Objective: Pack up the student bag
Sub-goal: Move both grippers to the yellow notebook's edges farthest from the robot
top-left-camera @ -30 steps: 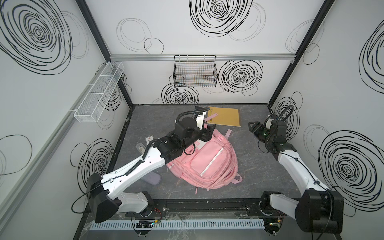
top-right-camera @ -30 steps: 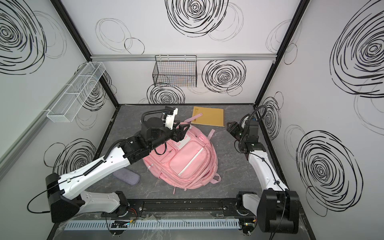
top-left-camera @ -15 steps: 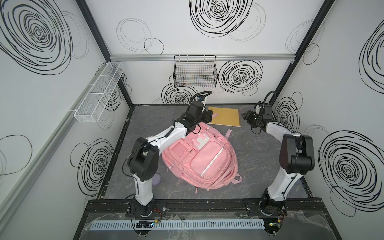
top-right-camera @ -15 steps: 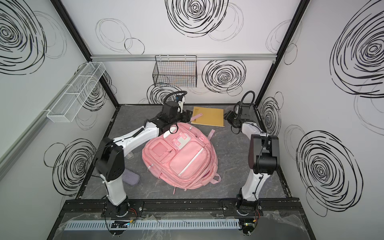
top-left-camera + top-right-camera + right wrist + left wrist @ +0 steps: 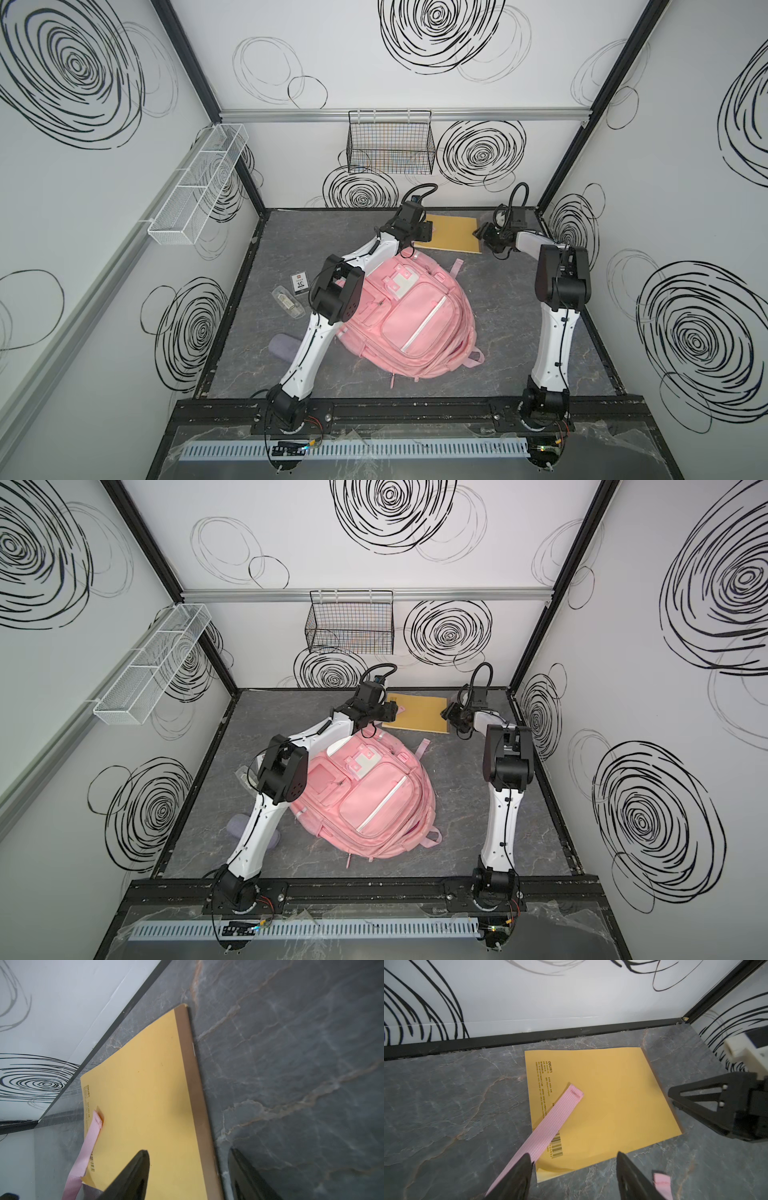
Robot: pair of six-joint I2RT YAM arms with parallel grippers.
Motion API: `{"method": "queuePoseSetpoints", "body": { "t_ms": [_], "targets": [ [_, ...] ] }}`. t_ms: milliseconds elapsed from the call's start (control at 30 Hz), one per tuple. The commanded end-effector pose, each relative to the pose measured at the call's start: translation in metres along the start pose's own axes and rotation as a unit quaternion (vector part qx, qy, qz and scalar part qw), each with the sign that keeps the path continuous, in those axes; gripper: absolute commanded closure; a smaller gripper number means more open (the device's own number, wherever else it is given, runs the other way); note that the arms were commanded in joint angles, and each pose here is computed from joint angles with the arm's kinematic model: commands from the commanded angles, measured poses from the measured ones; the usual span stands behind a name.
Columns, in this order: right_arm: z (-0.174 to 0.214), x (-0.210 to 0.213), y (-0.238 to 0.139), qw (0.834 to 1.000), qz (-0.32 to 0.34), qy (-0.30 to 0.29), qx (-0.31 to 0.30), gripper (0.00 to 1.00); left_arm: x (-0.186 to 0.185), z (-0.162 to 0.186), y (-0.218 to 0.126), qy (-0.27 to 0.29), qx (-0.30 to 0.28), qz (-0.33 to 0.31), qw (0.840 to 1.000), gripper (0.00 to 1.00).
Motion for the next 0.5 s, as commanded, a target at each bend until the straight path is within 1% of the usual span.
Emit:
{"method": "queuePoseSetpoints", "body": {
  "t_ms": [0,200,367,467],
  "targets": [
    [0.015,-0.007,0.012,0.999,0.001,-0.001,0.034,0.36,0.019,-0.001,0.013,-0.030,0.005,-0.016,0.999,0.32],
    [0.026,-0.004,0.014,0.998,-0.021,-0.001,0.052,0.36,0.050,0.007,0.033,-0.067,0.019,-0.027,0.997,0.32],
    [0.032,0.000,0.014,0.998,-0.033,0.002,0.062,0.36,0.053,0.006,0.045,-0.076,0.013,-0.029,0.997,0.33],
    [0.036,0.002,0.014,0.997,-0.036,0.001,0.069,0.36,0.056,0.014,0.056,-0.081,0.026,-0.030,0.996,0.33]
  ]
}}
Point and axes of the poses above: each gripper's point midway between its finger pads, its own y axis out along the fingers, its own x axis along the line the jaws close on, z = x × y, the point moved 4 cm from there along -y, back along the fingers, and after that the axes turned 11 degrees about -y, right-handed, at the moved point
